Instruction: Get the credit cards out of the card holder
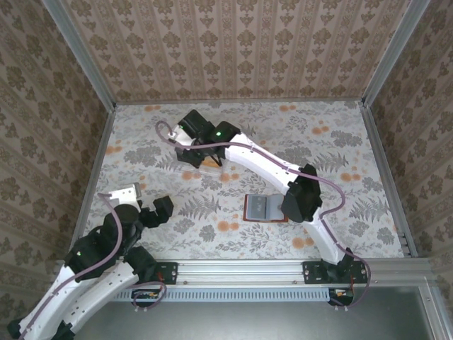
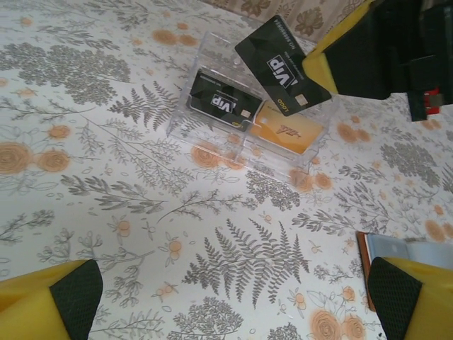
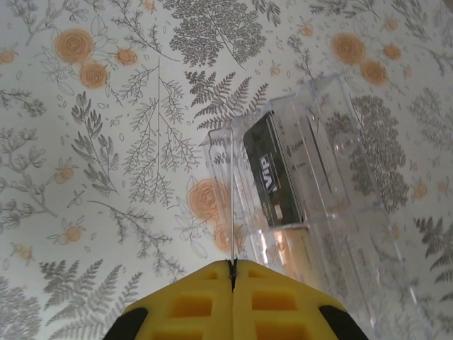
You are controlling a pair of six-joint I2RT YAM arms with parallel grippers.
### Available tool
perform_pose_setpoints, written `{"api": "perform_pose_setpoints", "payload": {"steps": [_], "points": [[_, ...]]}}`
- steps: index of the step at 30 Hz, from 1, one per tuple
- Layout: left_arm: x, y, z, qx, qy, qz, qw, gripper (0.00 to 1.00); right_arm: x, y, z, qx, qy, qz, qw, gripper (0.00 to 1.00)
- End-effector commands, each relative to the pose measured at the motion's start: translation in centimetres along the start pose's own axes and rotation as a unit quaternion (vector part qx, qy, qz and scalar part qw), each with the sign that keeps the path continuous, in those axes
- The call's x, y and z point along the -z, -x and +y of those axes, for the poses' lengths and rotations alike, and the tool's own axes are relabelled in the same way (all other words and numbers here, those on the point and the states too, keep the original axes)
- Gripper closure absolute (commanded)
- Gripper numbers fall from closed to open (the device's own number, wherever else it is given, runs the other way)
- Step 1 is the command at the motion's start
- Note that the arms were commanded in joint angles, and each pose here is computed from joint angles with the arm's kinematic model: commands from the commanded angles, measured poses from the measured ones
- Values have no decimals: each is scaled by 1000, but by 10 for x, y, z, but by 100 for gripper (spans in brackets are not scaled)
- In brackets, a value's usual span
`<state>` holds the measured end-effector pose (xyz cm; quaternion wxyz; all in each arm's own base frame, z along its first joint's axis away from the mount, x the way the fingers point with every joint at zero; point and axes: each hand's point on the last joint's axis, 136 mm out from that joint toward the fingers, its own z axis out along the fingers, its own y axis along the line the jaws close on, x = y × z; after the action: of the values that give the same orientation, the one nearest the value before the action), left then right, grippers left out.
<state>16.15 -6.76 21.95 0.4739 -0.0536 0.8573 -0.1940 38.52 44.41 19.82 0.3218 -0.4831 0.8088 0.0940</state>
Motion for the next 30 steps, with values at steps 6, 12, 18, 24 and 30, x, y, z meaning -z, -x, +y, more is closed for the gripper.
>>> {"api": "perform_pose_setpoints", "payload": {"steps": [6,12,18,24,30], "points": [[19,15,14,-1,30,-20,999,0,-26,-6,-1,105,-22,27,994,100],[17,13,14,-3,35,-12,999,0,-40,-2,-2,137,-32,18,990,100],[16,12,16,-3,41,-10,999,0,-56,-3,-9,161,-52,21,985,100],[14,9,16,-2,42,-6,999,0,-68,-8,-13,180,-66,29,981,100],[12,7,16,1,41,-3,999,0,-81,-12,-19,182,-81,34,979,100]]}}
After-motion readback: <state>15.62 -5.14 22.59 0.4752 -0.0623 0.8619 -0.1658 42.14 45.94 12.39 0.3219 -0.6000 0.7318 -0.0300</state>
